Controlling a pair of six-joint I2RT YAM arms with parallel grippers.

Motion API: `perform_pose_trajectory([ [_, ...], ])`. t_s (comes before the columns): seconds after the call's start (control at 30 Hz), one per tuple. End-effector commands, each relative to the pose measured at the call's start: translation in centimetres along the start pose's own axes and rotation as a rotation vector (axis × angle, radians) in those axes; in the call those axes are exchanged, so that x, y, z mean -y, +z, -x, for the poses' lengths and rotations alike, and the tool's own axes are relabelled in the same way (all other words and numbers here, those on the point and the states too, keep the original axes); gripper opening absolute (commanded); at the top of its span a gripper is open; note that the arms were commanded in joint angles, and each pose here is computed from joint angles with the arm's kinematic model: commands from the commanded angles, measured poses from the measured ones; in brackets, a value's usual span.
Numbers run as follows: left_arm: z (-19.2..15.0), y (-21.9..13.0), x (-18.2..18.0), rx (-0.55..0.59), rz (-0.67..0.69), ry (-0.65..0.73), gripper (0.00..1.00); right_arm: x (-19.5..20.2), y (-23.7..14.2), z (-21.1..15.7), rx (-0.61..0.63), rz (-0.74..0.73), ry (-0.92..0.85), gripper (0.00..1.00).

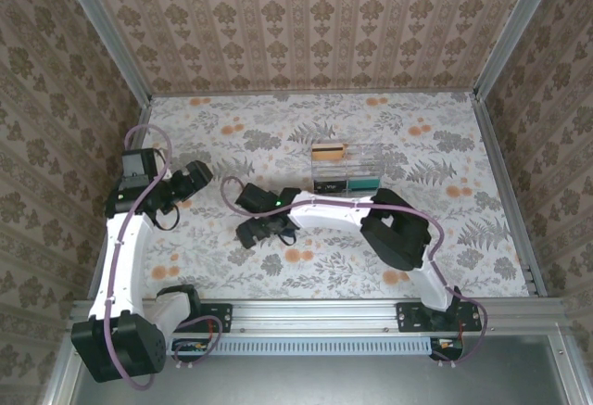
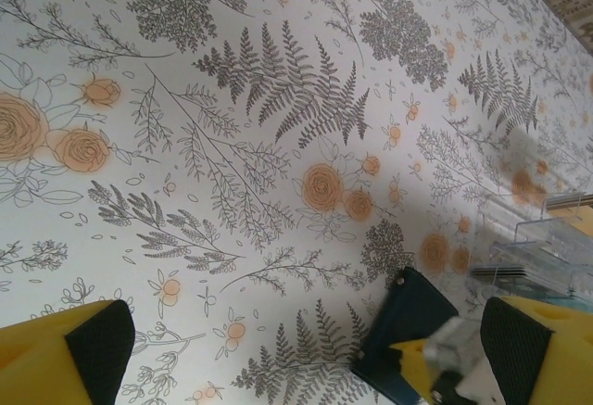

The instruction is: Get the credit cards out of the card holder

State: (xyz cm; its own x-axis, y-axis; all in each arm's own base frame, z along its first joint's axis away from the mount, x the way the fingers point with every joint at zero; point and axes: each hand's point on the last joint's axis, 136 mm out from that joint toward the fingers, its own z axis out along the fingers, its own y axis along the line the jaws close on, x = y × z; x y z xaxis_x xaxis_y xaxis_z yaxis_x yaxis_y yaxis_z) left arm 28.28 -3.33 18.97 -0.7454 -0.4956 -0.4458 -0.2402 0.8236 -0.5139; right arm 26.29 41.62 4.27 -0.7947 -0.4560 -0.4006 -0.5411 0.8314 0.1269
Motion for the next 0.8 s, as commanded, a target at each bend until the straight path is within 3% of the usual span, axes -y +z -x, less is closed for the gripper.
perform_pose_trajectory([
  [0.0,-0.2,0.6,0.0,-0.013,-0.021,-0.002,1.00,3.2,-1.3,-2.6,-0.068,-0.046,0.019,1.00],
  [0.17,-0.5,1.5,0.0,-0.029,-0.029,-0.009,1.00,5.1,-3.0,-3.9,-0.069,-0.072,0.036,1.00],
  [0.33,-0.8,2.2,0.2,-0.049,-0.028,-0.003,1.00,5.5,-5.5,-1.3,0.011,-0.117,0.073,0.98],
  [0.53,-1.2,2.4,0.8,-0.063,-0.037,0.015,1.00,8.9,-5.8,-0.8,-0.007,-0.256,0.081,0.81],
  [0.77,-1.8,2.7,1.0,-0.076,-0.041,0.022,1.00,11.7,-4.7,-0.7,-0.041,-0.314,0.029,0.61],
])
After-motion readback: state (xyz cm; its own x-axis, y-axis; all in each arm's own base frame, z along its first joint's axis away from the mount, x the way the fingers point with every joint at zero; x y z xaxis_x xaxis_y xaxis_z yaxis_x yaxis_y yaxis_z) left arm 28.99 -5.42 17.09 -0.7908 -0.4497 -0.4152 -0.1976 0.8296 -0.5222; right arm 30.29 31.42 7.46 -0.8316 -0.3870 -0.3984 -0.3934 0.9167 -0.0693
